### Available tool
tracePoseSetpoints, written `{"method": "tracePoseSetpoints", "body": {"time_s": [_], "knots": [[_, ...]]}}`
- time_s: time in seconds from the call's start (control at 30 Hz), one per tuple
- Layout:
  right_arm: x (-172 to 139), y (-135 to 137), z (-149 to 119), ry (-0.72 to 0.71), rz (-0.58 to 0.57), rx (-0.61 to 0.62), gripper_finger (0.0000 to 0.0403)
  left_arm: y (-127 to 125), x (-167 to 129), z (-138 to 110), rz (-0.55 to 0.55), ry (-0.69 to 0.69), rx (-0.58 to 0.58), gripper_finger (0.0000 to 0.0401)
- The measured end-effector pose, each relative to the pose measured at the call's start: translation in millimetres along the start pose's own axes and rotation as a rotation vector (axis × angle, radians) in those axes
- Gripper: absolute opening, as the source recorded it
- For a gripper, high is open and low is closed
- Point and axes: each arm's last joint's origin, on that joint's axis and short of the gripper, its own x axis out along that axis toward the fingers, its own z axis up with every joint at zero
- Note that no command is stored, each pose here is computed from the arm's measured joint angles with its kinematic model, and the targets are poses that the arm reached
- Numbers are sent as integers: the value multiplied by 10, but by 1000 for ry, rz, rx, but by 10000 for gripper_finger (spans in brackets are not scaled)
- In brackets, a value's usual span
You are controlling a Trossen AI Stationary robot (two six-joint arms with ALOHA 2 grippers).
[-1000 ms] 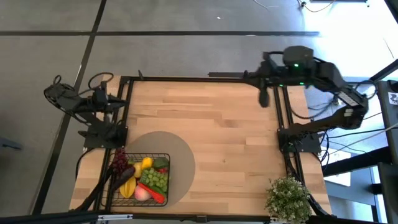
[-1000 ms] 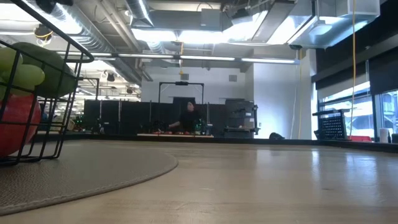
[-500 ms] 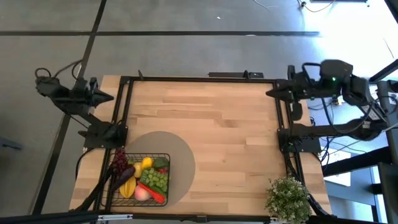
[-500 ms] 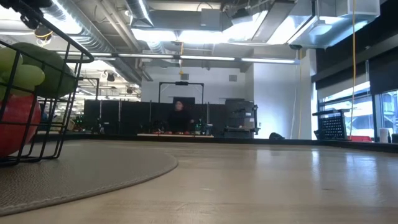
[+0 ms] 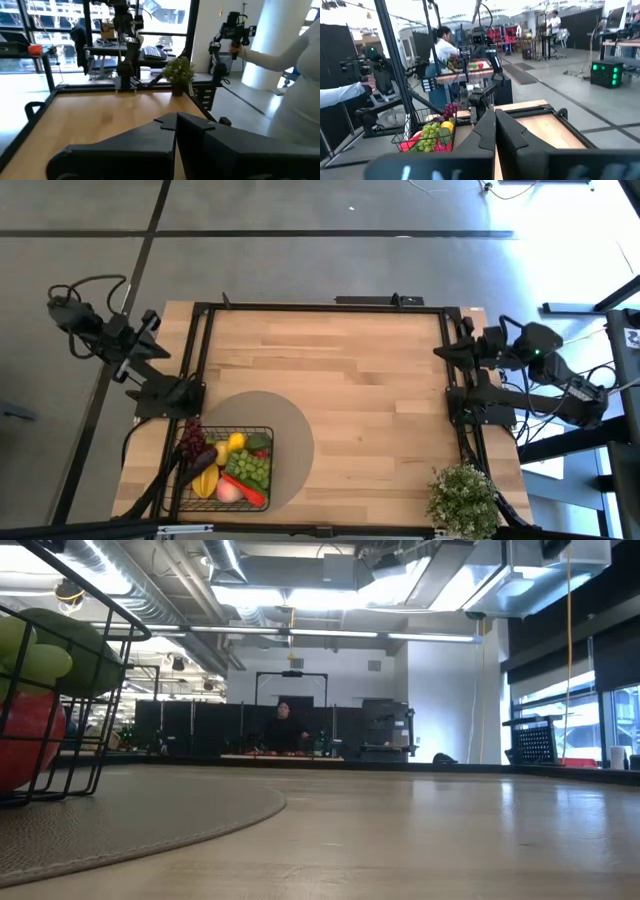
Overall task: Build produce basket
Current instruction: Return to Home Position
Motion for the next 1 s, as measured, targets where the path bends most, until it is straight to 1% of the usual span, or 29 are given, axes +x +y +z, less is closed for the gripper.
{"method": "tracePoseSetpoints", "body": {"time_s": [0.13,0.3,0.57,0.73,0.8,0.93,1.0], "knots": [[-60,-16,-228,-43,7,21,0,2,-1,1,2,-2,30,0],[-127,-24,-418,-123,23,49,0,1,-2,7,3,-9,54,1],[-192,-51,-727,-163,27,26,0,1,-2,15,2,-17,54,1],[-105,-95,-843,-173,28,27,0,-1,2,17,2,-20,53,1],[-66,-120,-933,-179,31,42,0,-7,20,16,1,-25,51,1],[21,-169,-1095,-281,62,82,0,-39,122,-6,1,-44,48,1],[66,-203,-1234,-290,69,112,0,-62,199,-37,1,-46,49,2]]}}
